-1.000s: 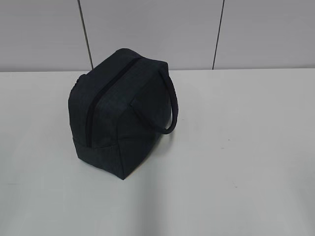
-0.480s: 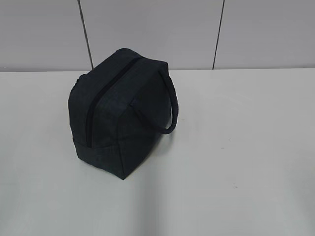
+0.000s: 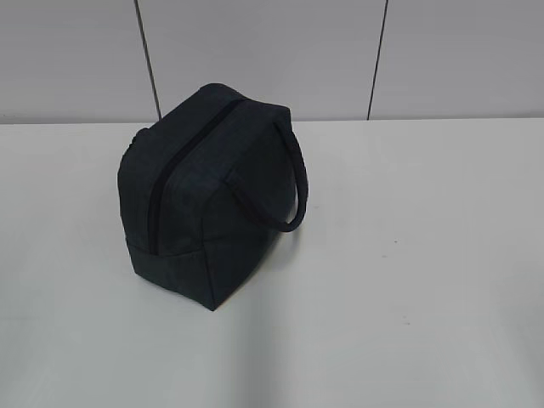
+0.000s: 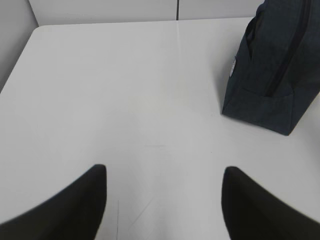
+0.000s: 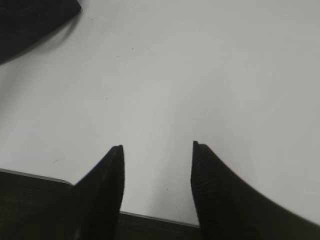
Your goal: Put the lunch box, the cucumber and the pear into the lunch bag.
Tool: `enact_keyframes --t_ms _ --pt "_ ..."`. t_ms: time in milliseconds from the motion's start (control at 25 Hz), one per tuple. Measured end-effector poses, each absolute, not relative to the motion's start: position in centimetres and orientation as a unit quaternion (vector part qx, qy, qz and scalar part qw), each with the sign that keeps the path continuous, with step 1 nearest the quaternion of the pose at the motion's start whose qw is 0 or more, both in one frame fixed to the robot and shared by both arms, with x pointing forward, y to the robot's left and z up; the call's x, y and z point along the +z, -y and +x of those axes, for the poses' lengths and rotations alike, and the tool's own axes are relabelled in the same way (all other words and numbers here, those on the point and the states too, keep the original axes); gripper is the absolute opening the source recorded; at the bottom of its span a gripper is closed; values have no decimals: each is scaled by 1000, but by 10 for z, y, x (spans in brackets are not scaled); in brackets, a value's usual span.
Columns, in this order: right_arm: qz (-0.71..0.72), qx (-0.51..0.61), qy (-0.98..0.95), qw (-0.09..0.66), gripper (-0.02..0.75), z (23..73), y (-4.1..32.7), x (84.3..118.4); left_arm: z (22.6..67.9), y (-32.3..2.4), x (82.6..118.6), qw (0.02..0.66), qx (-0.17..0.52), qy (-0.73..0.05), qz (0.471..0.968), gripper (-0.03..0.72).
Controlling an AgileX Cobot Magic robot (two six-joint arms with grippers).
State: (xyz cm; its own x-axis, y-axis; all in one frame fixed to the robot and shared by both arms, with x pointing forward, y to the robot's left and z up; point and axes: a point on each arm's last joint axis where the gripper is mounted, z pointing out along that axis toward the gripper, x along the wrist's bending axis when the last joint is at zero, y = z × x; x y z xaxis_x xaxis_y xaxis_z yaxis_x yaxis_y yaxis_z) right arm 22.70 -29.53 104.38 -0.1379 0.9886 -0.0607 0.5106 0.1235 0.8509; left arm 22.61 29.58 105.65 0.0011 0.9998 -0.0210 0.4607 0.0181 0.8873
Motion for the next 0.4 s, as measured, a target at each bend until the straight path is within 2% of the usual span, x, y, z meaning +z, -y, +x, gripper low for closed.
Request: enact_keyframes --t_ms 400 --pt "561 351 -668 341 351 227 295 1044 226 -296 1056 374 360 -608 601 423"
